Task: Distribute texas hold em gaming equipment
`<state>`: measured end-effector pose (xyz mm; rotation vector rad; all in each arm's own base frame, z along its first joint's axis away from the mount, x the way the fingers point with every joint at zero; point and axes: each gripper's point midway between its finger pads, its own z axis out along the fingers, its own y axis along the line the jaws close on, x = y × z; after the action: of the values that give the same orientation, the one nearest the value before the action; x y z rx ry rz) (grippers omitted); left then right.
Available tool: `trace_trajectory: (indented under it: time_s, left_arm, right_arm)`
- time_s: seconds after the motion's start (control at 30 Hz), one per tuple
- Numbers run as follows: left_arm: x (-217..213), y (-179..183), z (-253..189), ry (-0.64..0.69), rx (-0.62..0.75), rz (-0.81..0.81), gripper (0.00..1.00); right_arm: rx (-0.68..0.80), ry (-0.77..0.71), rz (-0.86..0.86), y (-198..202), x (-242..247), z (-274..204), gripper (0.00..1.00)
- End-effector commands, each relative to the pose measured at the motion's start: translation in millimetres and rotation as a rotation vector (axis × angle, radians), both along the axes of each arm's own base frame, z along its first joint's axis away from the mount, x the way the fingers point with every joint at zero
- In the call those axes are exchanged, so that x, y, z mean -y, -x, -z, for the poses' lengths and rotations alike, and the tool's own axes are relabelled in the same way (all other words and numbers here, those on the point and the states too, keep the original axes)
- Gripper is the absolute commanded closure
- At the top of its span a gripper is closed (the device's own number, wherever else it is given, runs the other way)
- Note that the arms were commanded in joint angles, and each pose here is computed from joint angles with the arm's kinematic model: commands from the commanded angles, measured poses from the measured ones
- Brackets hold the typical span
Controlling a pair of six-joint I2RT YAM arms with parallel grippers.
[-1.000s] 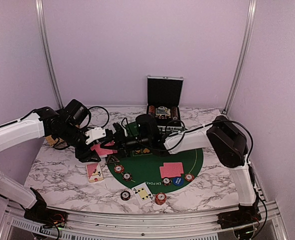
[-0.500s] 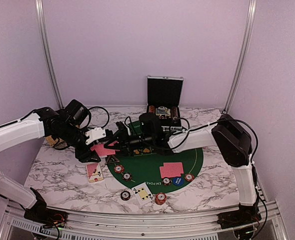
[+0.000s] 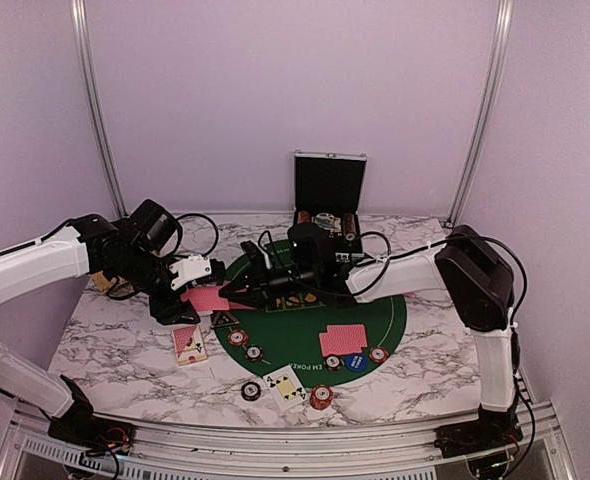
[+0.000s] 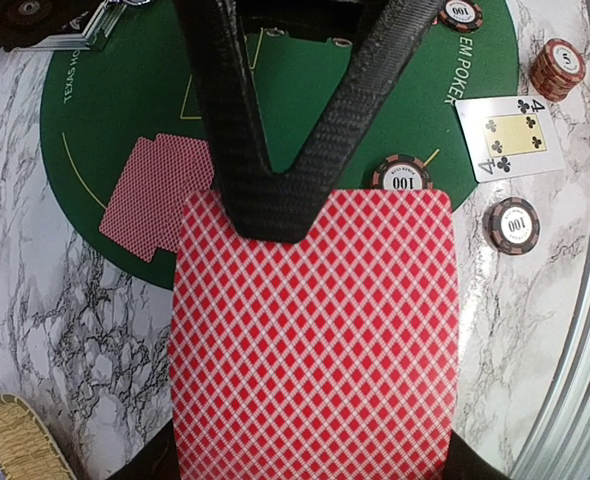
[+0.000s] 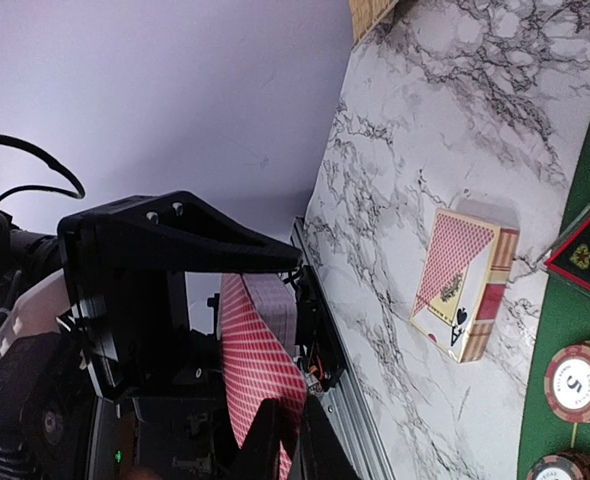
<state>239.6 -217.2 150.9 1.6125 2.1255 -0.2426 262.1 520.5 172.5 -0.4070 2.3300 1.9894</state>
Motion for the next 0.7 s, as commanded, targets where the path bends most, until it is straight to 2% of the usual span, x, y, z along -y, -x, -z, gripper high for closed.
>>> trace_trajectory:
  time_s: [0.0,0.17,0.27,0.33,0.4,0.47,0.57,0.67]
  left_arm:
    - [0.4,-1.8,0.0,-0.003,0.014,0.002,1.0]
    - [-5.3,0.9,6.6,-0.025,0.013,0.004,1.0]
    - [-4.7,0.6,5.2,-0.02,0.014,0.005,1.0]
    - [-3.4,-0.2,3.9,-0.016,0.015,0.007,1.0]
    - [-2.7,-0.4,3.9,-0.014,0.012,0.006,1.0]
    - [-2.5,-0.2,4.1,-0.014,0.011,0.008,1.0]
    - [-2.2,-0.4,2.6,-0.01,0.014,0.006,1.0]
    - [-1.7,-1.8,1.8,-0.011,0.016,0.007,1.0]
  right_arm:
    - [0.0,-0.02,0.028,-6.7,15.3,-17.9,0.95]
    - [-0.008,-0.034,0.058,-14.7,31.5,-24.2,1.0]
    - [-0.023,-0.072,0.061,-14.4,34.6,-30.6,0.99]
    - [-0.031,-0.082,0.048,-11.9,33.1,-29.9,0.85]
    - [-0.029,-0.085,0.051,-11.2,33.9,-28.2,0.62]
    - [-0.022,-0.09,0.057,-10.2,35.3,-28.8,0.47]
    - [-0.007,-0.074,0.048,-6.5,28.8,-26.1,0.4]
    - [-0.014,-0.07,0.003,4.3,13.5,-21.8,0.38]
